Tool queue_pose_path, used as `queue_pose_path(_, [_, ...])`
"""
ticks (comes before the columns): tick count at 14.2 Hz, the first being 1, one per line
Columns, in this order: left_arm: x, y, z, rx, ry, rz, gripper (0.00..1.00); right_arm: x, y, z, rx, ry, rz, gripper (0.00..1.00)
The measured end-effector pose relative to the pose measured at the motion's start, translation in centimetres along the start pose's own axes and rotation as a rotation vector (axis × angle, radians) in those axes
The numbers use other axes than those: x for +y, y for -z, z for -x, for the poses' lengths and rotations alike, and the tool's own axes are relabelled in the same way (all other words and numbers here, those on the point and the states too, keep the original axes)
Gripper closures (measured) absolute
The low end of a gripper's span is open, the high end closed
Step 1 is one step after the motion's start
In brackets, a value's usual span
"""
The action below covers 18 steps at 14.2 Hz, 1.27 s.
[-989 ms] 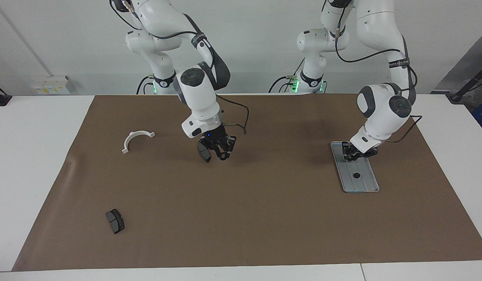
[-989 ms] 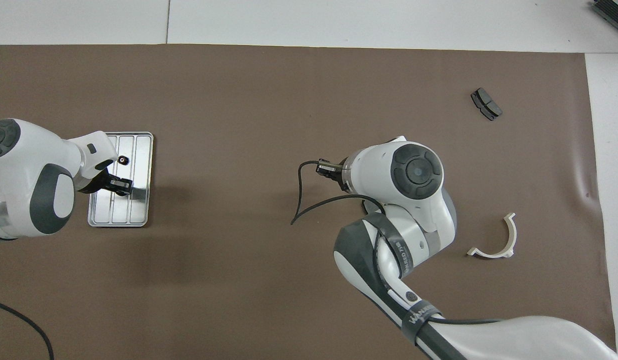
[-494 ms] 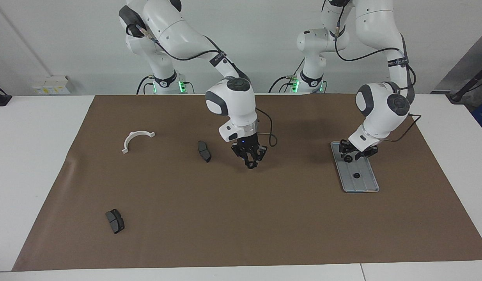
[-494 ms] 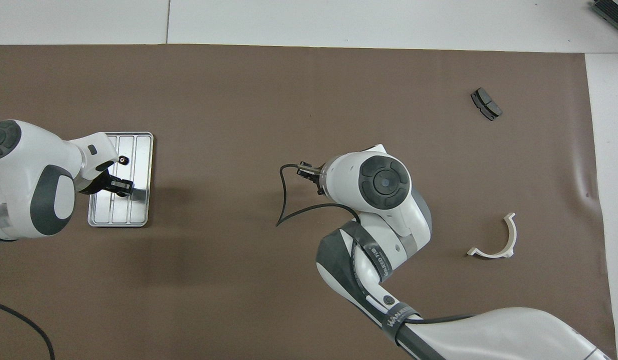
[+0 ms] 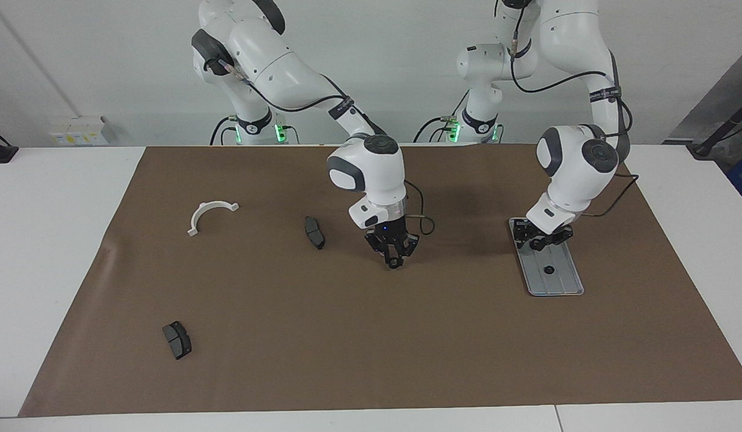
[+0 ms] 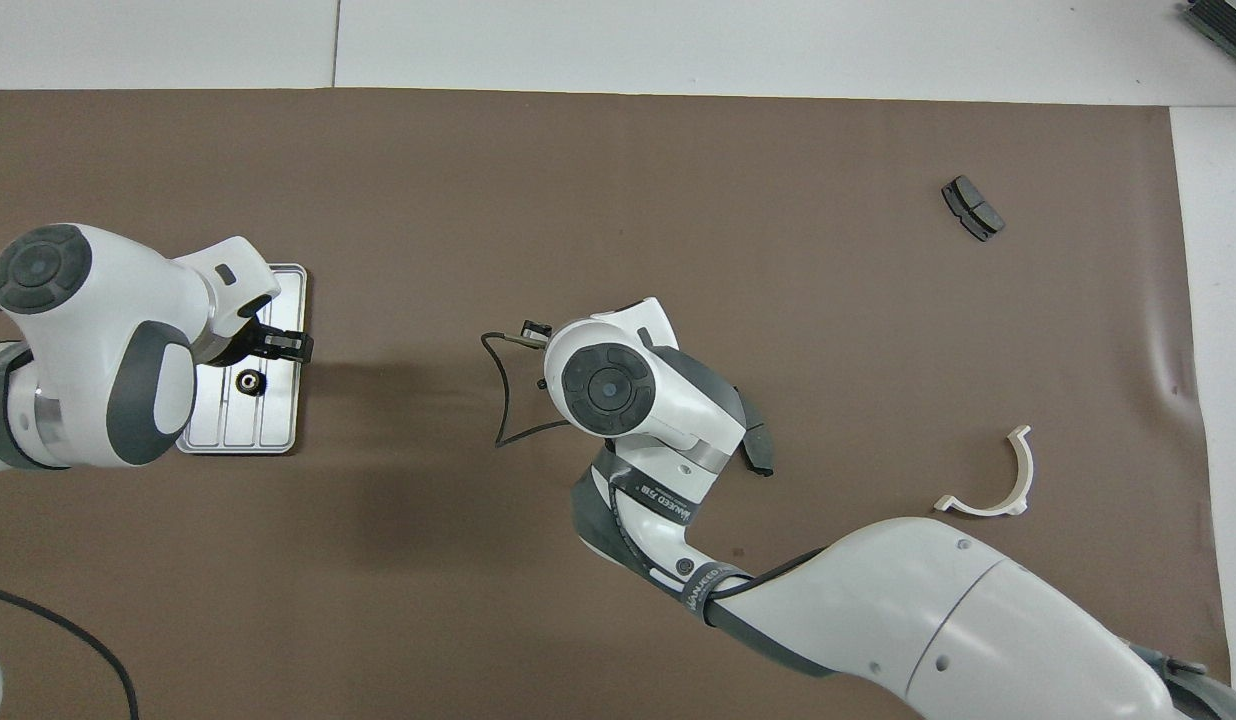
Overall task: Pick bearing gear from pile to tray
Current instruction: 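Reach the left gripper to the last gear and grasp it from the right gripper, then withdraw the right gripper to rest while the left gripper holds the gear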
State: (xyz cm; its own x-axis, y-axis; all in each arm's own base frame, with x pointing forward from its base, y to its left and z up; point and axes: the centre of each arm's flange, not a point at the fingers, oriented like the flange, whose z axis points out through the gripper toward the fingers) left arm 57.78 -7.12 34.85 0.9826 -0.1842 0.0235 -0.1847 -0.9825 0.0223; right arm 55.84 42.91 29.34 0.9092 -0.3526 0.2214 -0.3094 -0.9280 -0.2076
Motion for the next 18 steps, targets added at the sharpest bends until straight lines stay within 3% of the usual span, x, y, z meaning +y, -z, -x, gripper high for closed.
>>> queue_pose_path(2, [3.4, 0.6, -0.7, 0.029, 0.046, 0.002, 0.46, 0.1, -0.4, 0.3, -0.003, 0.006, 0.003, 0.61])
queue_pose_path(3, [5.3, 0.9, -1.0, 0.048, 0.069, 0.005, 0.46, 0.1, -0.5, 0.3, -0.002, 0.009, 0.005, 0.54])
queue_pose_path(7, [11.4, 2.1, -2.6, 0.1, 0.121, 0.052, 0.48, 0.5, 0.9, -1.2, 0.039, 0.018, 0.029, 0.07])
queue_pose_path(8, [12.7, 2.4, -3.3, 0.109, 0.14, 0.066, 0.48, 0.9, 2.3, -2.5, 0.06, 0.01, 0.046, 0.0])
queue_pose_path(12, [20.6, 1.4, -6.2, 0.125, 0.173, 0.099, 0.5, 4.9, 9.1, -8.9, 0.129, 0.058, 0.142, 0.0])
queue_pose_path(18, [27.7, -1.4, -6.6, 0.111, 0.095, 0.098, 0.5, 15.7, 16.5, -18.8, 0.018, 0.139, 0.185, 0.0])
